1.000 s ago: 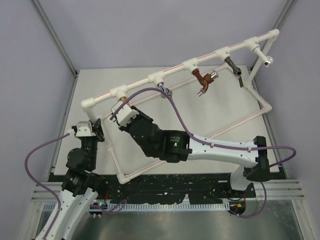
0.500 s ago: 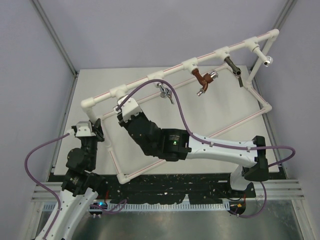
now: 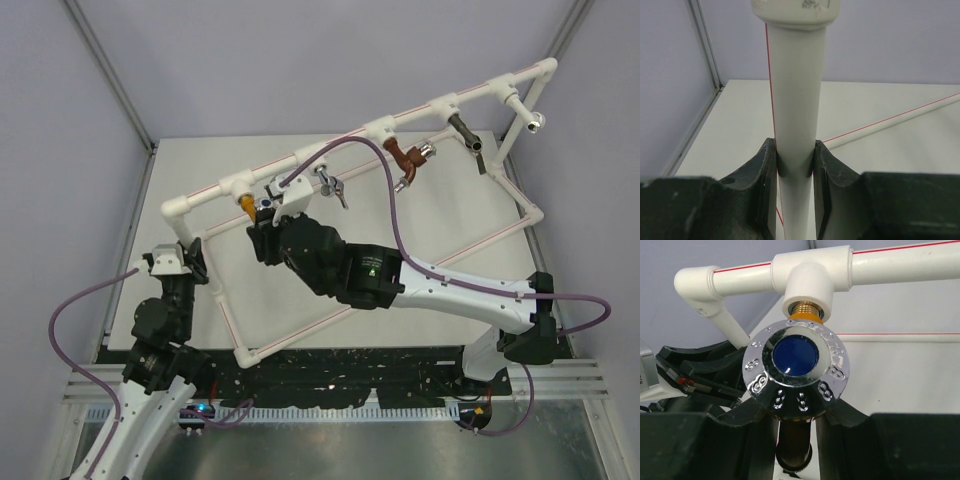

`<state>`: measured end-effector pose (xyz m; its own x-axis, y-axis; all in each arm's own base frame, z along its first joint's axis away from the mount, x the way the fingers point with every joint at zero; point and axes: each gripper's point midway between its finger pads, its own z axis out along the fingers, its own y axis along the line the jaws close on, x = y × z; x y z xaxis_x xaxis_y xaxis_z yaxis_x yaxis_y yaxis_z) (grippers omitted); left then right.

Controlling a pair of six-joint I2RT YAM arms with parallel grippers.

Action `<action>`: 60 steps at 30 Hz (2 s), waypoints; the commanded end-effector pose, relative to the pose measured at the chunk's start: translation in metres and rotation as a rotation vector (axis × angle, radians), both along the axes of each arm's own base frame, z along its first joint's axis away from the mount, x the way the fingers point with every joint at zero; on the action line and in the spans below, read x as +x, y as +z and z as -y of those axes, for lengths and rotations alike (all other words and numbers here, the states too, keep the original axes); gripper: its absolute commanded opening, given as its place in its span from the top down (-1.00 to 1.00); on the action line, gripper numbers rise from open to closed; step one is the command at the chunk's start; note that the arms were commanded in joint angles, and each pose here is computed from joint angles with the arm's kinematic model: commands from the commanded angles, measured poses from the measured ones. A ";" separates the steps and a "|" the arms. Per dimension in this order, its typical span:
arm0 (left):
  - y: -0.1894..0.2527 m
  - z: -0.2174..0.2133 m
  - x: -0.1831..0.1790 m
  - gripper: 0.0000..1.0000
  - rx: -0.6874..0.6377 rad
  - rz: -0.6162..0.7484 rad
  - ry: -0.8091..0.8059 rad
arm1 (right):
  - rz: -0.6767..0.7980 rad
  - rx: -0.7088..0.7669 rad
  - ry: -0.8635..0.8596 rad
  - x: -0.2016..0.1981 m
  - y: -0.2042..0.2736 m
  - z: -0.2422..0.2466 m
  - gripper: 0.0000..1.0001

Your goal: Install the water faucets

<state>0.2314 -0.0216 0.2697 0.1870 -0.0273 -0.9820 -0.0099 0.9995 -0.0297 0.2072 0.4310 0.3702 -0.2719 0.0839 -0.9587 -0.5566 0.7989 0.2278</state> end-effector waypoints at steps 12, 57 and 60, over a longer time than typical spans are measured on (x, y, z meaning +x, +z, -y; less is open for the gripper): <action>0.027 0.019 -0.014 1.00 -0.017 0.095 -0.122 | -0.154 0.308 -0.105 0.038 -0.029 -0.018 0.90; 0.023 0.022 -0.011 1.00 -0.011 0.081 -0.130 | -0.713 1.187 0.085 0.017 -0.013 -0.044 0.90; 0.023 0.022 -0.011 1.00 -0.011 0.081 -0.130 | -0.699 1.182 0.083 0.018 -0.016 -0.043 0.90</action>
